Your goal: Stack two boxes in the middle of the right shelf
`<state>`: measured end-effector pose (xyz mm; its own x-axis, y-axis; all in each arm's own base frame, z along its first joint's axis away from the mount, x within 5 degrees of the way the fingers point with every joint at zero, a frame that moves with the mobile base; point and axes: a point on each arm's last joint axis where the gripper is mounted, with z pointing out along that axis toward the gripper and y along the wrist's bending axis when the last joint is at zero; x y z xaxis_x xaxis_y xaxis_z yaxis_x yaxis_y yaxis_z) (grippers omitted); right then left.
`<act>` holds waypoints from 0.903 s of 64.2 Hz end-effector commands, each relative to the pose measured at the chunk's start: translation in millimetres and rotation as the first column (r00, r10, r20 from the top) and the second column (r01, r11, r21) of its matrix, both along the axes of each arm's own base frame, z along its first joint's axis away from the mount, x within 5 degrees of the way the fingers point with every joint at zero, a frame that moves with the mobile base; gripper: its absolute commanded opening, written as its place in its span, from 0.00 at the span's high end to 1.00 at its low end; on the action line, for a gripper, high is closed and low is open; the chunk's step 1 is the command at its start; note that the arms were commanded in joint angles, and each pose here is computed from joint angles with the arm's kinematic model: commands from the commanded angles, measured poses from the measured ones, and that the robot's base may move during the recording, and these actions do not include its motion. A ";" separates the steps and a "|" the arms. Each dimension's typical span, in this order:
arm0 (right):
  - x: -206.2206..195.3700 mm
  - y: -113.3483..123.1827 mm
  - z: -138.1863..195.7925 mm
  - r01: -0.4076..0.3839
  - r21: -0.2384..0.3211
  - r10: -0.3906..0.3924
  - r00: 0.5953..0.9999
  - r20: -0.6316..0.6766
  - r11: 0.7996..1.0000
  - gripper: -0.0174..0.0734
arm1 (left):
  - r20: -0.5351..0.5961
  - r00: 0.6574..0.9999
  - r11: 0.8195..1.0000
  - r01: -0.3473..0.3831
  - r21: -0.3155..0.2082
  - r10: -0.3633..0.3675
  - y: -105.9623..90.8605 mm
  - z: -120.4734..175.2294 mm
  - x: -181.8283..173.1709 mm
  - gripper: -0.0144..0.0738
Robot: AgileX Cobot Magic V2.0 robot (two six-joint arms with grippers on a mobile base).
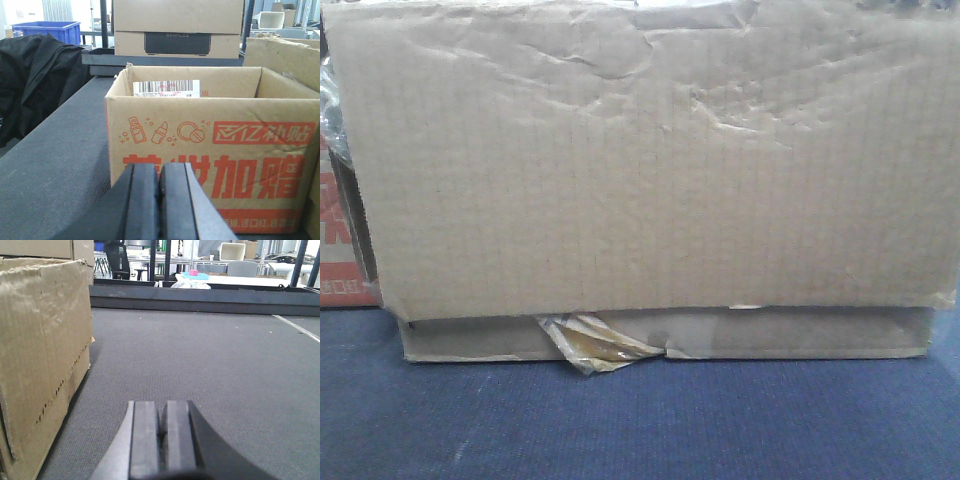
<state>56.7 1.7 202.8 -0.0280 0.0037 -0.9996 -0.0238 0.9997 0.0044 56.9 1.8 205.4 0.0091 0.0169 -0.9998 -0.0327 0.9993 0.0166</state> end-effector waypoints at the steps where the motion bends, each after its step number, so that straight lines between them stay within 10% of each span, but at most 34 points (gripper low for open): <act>1: -0.3 -0.2 1.6 0.003 -0.006 -0.003 1.000 0.019 1.000 0.99 | 0.037 0.999 1.000 -0.004 -0.001 0.004 0.2 4.0 -0.6 0.96; 41: -2.4 -1.9 22.5 0.021 0.000 -0.021 0.975 0.221 1.000 0.99 | 0.305 0.952 1.000 -0.011 0.007 0.009 0.6 28.9 -5.2 0.96; 58: -39.9 -1.4 125.2 0.011 0.005 -0.012 0.894 0.448 1.000 0.99 | 0.431 0.902 0.999 -0.018 0.034 0.002 -1.1 132.9 -38.9 0.96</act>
